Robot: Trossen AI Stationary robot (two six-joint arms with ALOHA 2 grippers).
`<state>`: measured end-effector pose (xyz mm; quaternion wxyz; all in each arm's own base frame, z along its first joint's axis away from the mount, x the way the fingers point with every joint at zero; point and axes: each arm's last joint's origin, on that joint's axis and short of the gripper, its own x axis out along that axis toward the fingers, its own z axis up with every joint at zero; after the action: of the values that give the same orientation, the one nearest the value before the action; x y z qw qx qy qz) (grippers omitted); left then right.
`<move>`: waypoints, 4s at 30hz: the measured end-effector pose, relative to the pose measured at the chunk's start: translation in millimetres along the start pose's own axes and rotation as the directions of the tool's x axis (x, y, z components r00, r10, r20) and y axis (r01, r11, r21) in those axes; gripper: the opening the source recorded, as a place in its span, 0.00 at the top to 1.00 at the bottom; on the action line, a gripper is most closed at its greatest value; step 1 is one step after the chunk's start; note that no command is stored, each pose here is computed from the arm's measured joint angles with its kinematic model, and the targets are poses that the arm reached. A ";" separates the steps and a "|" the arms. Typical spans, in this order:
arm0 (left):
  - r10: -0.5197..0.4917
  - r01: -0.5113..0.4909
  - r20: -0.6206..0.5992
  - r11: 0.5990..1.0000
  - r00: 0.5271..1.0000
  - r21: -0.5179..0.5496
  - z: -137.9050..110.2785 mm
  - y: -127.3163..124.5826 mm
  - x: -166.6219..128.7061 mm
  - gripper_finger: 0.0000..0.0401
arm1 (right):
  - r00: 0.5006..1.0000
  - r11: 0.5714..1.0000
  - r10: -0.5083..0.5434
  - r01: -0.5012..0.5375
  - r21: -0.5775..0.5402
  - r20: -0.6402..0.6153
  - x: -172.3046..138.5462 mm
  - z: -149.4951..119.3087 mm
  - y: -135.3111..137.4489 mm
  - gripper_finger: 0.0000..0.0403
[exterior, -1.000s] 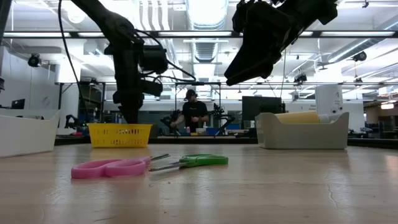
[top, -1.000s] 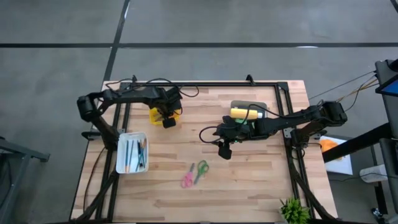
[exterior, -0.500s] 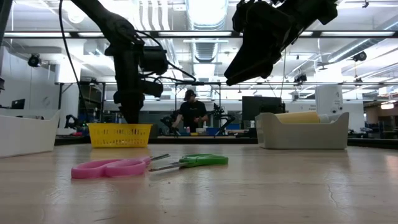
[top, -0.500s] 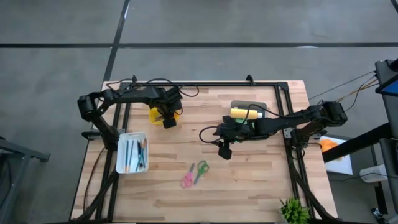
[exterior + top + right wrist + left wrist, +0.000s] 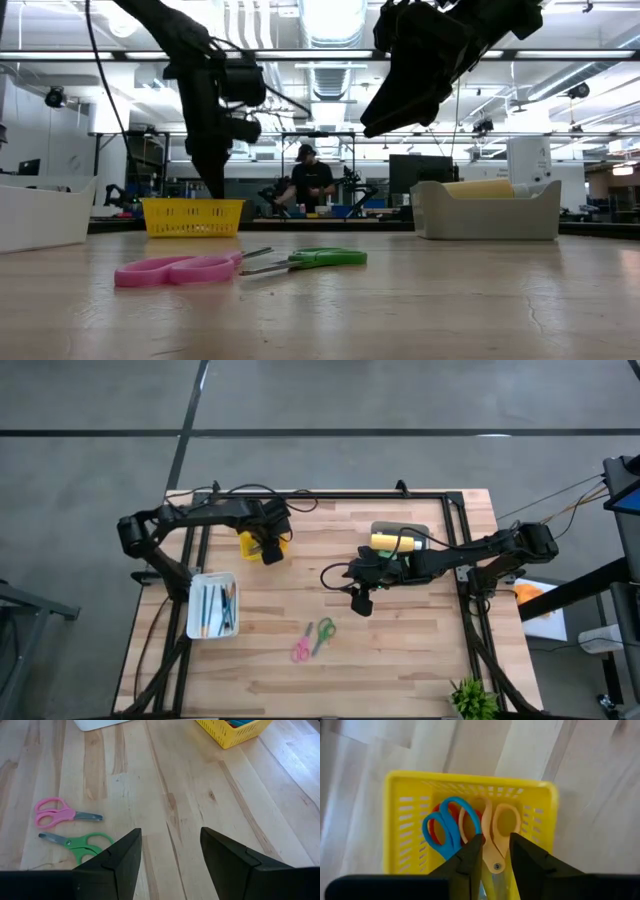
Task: Pick & Place Paint Supplies
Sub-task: Put the pink scissors into the yellow bin
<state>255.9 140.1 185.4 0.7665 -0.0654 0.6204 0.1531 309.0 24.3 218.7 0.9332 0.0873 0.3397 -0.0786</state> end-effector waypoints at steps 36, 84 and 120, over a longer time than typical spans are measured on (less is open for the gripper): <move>-0.028 0.098 0.169 0.904 0.985 -0.417 -23.3 -155.7 -57.8 0.75 | 1.000 1.000 0.001 -0.001 0.001 0.003 0.0 0.3 0.1 0.50; -0.188 0.104 -0.106 0.842 0.976 -0.530 -19.0 -311.7 -0.5 0.75 | 1.000 1.000 0.005 -0.005 0.002 0.014 0.0 1.4 0.4 0.50; -0.187 0.099 -0.102 0.823 0.977 -0.559 -28.3 -307.1 16.3 0.98 | 1.000 1.000 0.004 -0.004 0.003 0.014 0.1 1.4 0.3 0.50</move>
<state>329.5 -155.7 135.7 0.6747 -0.3412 0.5999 0.2616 310.0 24.3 219.7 0.9356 0.0886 0.3329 -0.0778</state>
